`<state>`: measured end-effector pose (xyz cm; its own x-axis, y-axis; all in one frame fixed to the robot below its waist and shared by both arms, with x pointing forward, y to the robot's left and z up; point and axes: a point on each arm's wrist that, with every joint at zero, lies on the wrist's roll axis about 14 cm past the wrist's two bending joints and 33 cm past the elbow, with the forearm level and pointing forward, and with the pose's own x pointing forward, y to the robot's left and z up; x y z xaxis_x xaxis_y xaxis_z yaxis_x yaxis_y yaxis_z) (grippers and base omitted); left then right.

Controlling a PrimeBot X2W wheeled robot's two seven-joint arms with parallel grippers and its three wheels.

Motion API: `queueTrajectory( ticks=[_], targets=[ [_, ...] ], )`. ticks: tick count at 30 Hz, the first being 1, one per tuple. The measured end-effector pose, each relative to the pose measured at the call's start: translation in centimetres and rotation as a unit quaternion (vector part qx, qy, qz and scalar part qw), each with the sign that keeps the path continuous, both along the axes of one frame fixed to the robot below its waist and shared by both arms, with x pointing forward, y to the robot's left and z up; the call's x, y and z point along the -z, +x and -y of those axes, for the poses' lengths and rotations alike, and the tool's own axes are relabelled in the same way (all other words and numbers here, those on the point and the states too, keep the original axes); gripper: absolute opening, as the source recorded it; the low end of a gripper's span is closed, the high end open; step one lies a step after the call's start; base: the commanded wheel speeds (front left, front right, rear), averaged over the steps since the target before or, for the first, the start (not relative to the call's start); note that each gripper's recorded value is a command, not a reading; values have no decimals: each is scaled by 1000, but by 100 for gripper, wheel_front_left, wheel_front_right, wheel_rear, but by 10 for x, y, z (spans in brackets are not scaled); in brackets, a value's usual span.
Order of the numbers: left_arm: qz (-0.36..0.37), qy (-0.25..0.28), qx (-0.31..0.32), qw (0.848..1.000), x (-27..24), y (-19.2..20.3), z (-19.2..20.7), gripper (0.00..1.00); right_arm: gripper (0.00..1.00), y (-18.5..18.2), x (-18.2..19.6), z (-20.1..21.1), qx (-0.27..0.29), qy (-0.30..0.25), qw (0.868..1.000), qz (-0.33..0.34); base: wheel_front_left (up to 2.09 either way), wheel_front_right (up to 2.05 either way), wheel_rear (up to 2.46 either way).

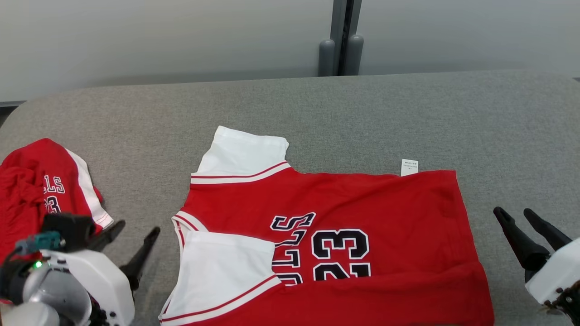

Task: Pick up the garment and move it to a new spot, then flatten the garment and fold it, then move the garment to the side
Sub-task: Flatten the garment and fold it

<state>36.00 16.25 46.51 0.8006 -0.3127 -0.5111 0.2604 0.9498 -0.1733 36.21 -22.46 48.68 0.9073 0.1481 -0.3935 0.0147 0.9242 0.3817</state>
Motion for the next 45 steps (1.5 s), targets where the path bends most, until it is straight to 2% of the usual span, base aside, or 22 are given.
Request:
queueTrajectory(
  ticks=[6,16,20,23,26,30,36,45],
  targets=[
    [53,46,49,996,-31,44,9,100,100,32,-6,-6,-13,-28,999,31,0,0,0],
    [64,40,108,991,-35,113,40,100,100,78,13,3,-7,-63,998,14,0,0,0],
    [48,11,119,992,-28,140,51,100,100,95,27,3,-11,-68,998,-9,0,0,0],
    [38,29,131,990,-16,162,49,100,100,108,43,0,-22,-72,996,-39,0,0,0],
    [-2,12,135,991,8,185,57,100,100,125,66,-5,-37,-69,993,-83,0,0,0],
    [-40,22,130,990,33,206,49,100,100,137,88,-12,-54,-64,989,-119,0,0,0],
    [-98,5,134,986,67,220,56,100,100,141,114,-22,-73,-54,983,-159,0,0,0],
    [-145,-13,161,976,91,221,80,100,100,139,125,-36,-98,-21,978,-185,0,0,0]
  ],
)
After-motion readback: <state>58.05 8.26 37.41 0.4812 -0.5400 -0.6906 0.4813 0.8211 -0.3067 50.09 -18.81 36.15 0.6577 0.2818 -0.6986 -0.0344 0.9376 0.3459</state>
